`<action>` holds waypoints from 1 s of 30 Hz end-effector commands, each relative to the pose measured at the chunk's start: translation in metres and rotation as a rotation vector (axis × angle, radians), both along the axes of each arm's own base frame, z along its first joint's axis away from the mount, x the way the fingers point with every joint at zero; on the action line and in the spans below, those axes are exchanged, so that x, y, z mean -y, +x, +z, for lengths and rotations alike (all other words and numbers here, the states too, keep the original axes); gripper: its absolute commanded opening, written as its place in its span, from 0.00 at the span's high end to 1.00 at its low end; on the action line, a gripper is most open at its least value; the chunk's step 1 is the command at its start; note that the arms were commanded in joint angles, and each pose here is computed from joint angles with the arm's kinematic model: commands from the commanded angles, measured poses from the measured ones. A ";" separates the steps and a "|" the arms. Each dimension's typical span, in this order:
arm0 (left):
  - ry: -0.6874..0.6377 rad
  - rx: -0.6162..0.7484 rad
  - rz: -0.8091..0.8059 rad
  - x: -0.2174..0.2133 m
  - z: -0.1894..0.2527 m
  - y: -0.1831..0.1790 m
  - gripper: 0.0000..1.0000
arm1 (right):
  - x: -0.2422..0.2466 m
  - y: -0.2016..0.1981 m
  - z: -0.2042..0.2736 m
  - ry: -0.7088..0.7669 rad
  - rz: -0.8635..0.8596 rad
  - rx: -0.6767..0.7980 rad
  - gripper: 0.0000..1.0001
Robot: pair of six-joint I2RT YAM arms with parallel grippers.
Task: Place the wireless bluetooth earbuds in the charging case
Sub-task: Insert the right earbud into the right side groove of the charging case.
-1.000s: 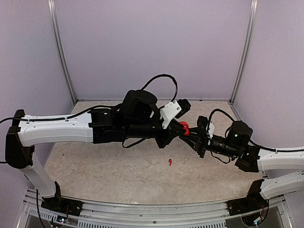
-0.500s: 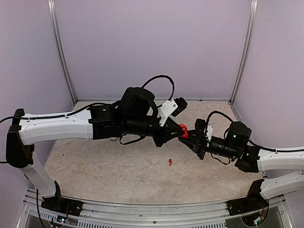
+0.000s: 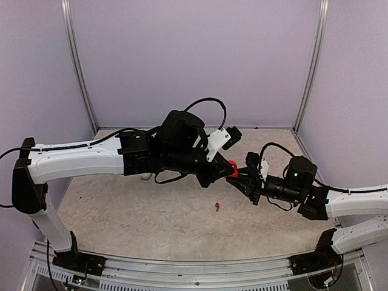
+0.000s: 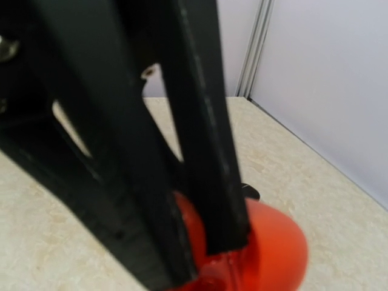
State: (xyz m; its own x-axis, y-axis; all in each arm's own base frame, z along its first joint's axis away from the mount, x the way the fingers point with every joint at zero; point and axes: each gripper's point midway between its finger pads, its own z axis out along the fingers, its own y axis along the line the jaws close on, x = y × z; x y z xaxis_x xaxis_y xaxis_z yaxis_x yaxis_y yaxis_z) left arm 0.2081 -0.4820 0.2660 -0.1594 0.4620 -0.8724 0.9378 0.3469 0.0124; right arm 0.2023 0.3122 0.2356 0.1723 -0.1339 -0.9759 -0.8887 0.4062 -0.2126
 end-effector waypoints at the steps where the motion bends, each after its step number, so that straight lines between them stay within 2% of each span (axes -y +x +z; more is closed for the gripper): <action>1: 0.106 0.007 0.080 -0.008 -0.032 0.018 0.93 | -0.006 -0.027 0.064 0.201 0.118 0.112 1.00; 7: 0.115 0.018 0.088 -0.005 -0.034 0.019 0.88 | -0.004 -0.035 0.074 0.268 0.155 0.095 1.00; 15: 0.119 0.037 0.101 -0.002 -0.032 0.021 0.77 | -0.005 -0.035 0.070 0.272 0.167 0.067 1.00; 23: 0.069 0.084 0.112 -0.007 -0.013 0.019 0.54 | -0.003 -0.032 0.066 0.267 0.141 0.051 1.00; 30: 0.017 0.129 0.099 -0.014 0.003 0.011 0.44 | -0.002 -0.030 0.064 0.267 0.130 0.044 1.00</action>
State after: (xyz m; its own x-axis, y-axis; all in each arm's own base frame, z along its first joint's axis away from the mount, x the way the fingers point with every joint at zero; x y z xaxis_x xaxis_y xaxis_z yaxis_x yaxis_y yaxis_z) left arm 0.2054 -0.4830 0.2747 -0.1081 0.4453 -0.8888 0.9211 0.3812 0.0790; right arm 0.1993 0.3102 0.2553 0.1100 0.0117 -0.9939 -0.9013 0.4228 -0.0948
